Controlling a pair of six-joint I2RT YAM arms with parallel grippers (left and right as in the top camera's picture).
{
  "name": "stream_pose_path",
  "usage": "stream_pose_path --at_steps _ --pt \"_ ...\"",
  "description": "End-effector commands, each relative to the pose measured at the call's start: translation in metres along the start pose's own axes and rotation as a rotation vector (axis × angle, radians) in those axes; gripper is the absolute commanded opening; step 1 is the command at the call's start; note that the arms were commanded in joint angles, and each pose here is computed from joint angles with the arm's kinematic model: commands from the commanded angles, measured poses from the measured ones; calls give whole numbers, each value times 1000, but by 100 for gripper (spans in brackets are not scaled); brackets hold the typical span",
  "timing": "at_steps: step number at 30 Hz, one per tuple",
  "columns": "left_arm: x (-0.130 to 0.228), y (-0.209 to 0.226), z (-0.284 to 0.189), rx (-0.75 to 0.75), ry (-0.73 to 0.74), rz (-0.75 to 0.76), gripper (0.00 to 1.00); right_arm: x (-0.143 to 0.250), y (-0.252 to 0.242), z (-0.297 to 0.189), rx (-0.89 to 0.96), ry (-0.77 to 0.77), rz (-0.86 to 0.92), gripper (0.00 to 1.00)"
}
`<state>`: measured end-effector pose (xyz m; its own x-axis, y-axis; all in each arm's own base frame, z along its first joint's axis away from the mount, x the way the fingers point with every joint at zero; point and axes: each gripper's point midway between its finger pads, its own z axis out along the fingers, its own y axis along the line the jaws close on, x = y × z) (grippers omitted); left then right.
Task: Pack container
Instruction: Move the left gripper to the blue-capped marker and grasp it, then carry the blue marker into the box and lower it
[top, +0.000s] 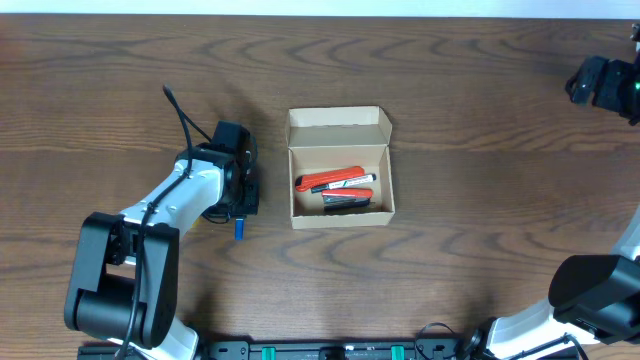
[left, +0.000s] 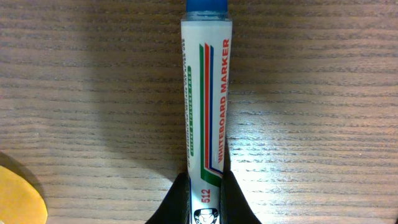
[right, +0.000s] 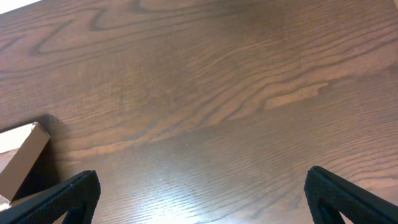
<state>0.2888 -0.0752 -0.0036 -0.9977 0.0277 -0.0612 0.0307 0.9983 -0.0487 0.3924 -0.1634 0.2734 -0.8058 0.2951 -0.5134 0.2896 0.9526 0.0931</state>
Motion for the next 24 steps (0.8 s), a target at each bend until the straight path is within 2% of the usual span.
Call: stream_pose_path --at_steps 1,5,8,11,15,20,24 --pt "1 2 2 -1 6 -31 6 1 1 -5 -6 -7 -13 99" --pt "-8 -16 -7 92 -13 -10 6 1 1 -5 -5 -8 -14 99" --pt "-27 -38 -31 207 -79 29 6 1 1 -5 -5 -8 -14 99" --pt "-47 -63 -71 338 -182 129 6 0 1 -5 -4 -11 -25 99" --pt "-69 -98 -149 505 -366 312 6 0 -2 -5 9 -14 -32 99" --pt "-59 -123 -220 504 -474 607 6 -5 -14 -7 25 -36 -14 99" --pt "-38 -136 -237 403 -457 806 6 -8 -34 -10 51 -59 49 99"
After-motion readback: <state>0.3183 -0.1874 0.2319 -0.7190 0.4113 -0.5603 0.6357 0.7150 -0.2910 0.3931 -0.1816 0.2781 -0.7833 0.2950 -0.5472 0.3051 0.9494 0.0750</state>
